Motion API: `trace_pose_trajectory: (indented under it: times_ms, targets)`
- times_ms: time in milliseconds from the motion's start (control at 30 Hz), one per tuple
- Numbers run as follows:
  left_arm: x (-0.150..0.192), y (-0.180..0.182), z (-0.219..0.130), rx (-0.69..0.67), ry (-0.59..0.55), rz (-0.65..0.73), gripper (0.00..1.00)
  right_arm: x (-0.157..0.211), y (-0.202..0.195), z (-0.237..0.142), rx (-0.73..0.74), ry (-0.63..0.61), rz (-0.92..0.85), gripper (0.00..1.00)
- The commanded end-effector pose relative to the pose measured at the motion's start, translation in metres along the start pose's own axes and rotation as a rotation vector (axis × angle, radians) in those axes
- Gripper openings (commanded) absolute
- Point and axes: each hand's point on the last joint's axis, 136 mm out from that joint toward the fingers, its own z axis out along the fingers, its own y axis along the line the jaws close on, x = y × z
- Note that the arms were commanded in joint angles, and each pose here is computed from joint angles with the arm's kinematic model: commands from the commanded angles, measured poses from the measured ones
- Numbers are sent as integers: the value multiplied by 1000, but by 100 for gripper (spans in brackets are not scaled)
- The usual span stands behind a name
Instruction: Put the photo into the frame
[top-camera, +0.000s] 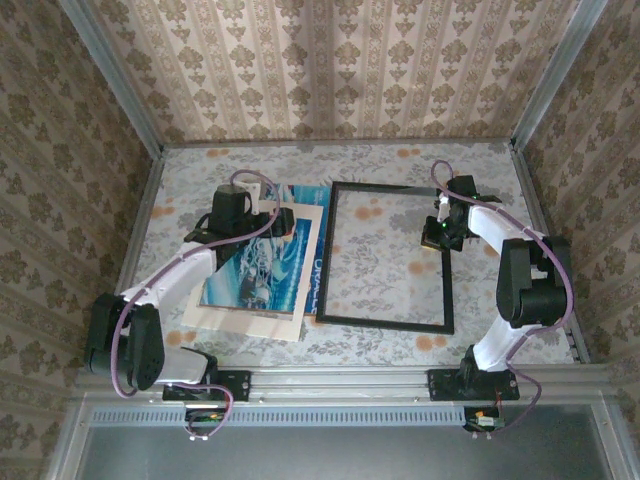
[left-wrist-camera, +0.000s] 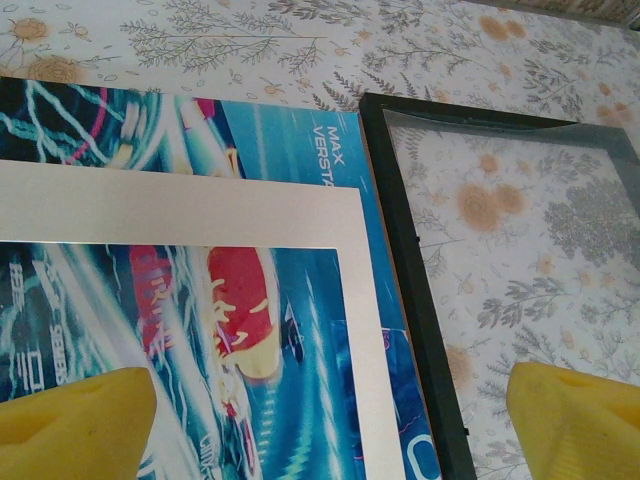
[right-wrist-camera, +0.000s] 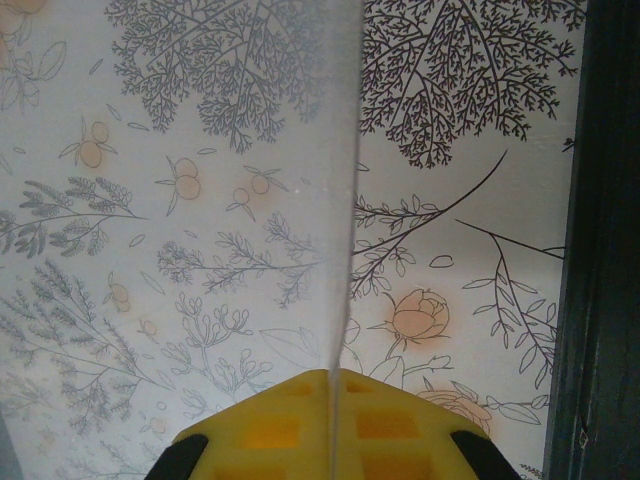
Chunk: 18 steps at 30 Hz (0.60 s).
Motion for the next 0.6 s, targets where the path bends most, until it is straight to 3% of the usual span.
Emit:
trace_pose_trajectory:
  times_ms: [0, 567]
  targets:
    - [-8, -8, -1, 24, -5, 22, 92, -1, -5, -5, 24, -3, 0, 0]
    - [-7, -8, -1, 22, -4, 23, 93, 1, -7, -5, 29, 5, 1, 0]
